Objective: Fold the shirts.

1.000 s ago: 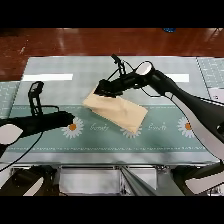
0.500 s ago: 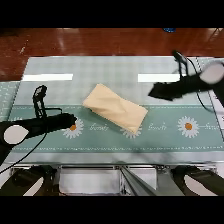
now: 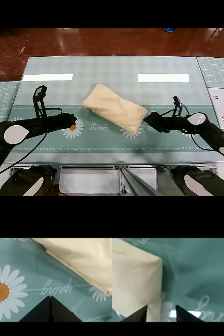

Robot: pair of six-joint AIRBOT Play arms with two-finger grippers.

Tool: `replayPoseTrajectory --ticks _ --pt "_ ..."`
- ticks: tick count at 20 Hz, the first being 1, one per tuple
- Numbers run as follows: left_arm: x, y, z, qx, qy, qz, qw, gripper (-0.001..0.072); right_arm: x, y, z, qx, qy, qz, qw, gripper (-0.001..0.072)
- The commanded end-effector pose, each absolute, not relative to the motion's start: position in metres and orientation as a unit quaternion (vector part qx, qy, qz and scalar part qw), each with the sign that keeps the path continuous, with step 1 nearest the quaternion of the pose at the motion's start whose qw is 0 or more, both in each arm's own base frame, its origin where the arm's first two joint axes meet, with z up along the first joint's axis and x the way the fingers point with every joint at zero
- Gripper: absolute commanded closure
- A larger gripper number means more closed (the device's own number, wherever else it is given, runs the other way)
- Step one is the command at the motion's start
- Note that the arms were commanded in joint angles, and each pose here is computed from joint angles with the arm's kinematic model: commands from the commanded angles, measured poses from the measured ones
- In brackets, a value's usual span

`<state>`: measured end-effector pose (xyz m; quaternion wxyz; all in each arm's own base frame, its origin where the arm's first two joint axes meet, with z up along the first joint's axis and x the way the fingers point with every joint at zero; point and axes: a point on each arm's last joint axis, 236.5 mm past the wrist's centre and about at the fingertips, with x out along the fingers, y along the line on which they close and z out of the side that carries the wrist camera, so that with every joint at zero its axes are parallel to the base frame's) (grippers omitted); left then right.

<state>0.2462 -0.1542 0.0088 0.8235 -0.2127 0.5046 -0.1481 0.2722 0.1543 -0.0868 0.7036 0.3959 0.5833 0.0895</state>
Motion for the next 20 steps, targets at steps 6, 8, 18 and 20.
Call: replayPoseTrajectory --ticks 6,8,18,20 --pt "0.250 -0.154 0.011 -0.215 0.497 -0.148 0.828 0.0686 0.320 0.259 -0.054 0.374 0.590 0.281 0.658 0.0692" --pt "0.252 -0.154 0.012 -0.216 0.493 -0.148 0.830 0.0686 0.346 0.277 -0.010 0.341 0.557 0.331 0.681 0.0693" --pt "0.251 -0.155 0.012 -0.219 0.494 -0.149 0.828 0.0686 0.453 0.197 0.198 0.247 0.408 0.326 0.816 0.0693" --pt "0.251 -0.156 0.013 -0.223 0.494 -0.150 0.827 0.0686 0.459 0.142 0.212 0.260 0.401 0.275 0.834 0.0693"
